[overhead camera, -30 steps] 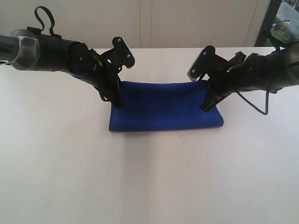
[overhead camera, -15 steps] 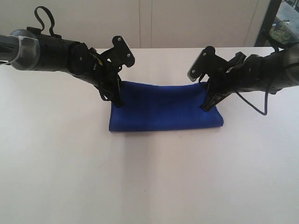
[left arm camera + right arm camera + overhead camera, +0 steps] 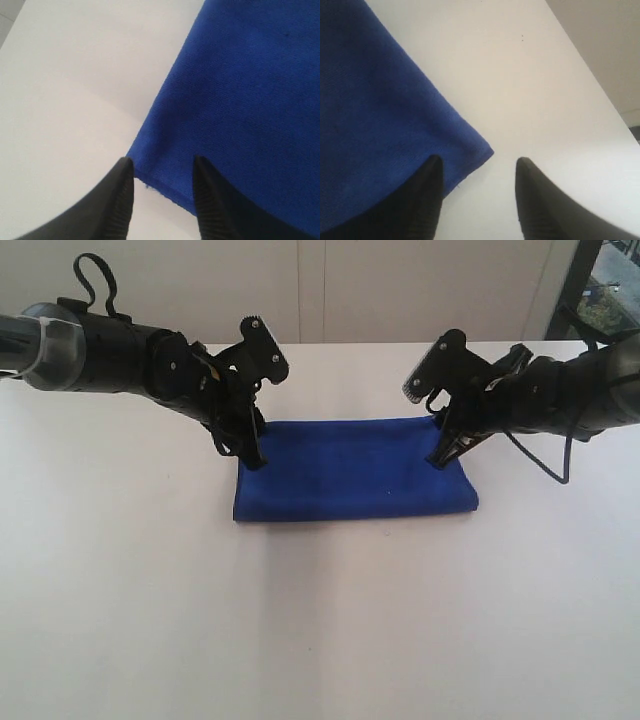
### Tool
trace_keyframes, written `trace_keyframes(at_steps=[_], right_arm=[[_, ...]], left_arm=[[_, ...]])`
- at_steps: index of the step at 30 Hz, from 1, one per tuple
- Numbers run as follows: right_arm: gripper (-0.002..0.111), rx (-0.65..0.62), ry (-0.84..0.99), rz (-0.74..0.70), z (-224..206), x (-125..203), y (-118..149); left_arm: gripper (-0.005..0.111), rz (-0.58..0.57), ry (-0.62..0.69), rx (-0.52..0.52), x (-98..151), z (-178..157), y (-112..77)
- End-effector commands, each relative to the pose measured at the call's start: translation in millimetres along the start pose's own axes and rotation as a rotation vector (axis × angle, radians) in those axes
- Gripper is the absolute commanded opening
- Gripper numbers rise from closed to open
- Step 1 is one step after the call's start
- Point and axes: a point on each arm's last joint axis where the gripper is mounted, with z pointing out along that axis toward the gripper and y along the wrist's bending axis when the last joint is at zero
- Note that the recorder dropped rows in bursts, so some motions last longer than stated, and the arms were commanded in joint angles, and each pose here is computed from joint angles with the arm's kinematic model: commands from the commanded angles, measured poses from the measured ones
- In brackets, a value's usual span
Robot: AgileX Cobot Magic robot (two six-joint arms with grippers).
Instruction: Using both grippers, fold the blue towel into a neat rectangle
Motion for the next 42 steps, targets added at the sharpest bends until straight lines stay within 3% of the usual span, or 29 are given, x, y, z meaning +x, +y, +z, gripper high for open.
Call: trace_keyframes(at_steps=[1, 4, 8, 10, 13, 16, 19, 22, 25, 30, 42], right_arm=[[0.038, 0.037, -0.027, 0.200, -8.0, -5.4, -9.6], [0.021, 0.032, -0.040, 0.373, -16.8, -10.7, -13.8], [0.000, -0.057, -0.013, 0.461, -30.1, -22.0, -19.0], [0.000, -0.130, 0.025, 0.511, -34.9, -27.7, -21.0], [0.000, -0.223, 0.092, 0.587, -40.3, -32.7, -26.3], [0.000, -0.309, 0.151, 0.664, -50.3, -46.8, -38.7], [0.000, -0.316, 0.153, 0.680, -51.6, -53.9, -44.5], [0.000, -0.317, 0.172, 0.698, -40.4, -49.5, -40.7], [0.000, -0.328, 0.224, 0.704, -13.5, -34.9, -27.8], [0.000, -0.349, 0.285, 0.682, 1.7, -22.7, -17.1], [0.000, -0.321, 0.361, 0.724, 6.7, -8.2, -19.9]], left_arm=[[0.042, -0.023, 0.010, 0.010, 0.6, -0.8, 0.1], [0.032, -0.081, 0.033, 0.032, 2.4, -1.6, -1.7], [0.011, -0.175, 0.071, 0.065, 1.0, -13.1, -2.0], [0.001, -0.227, 0.083, 0.075, -1.4, -22.0, -0.9], [0.000, -0.353, 0.113, 0.094, -8.8, -37.5, 3.5], [0.000, -0.593, 0.221, 0.128, -19.3, -59.4, 27.2], [0.000, -0.691, 0.221, 0.150, -22.0, -60.0, 38.5], [0.000, -0.728, 0.223, 0.188, -21.5, -48.9, 33.6], [0.000, -0.764, 0.241, 0.292, -13.9, -18.5, 17.8], [0.000, -0.783, 0.268, 0.295, 1.7, 16.1, 7.6], [0.000, -0.802, 0.251, 0.263, 12.2, 40.7, 3.1]])
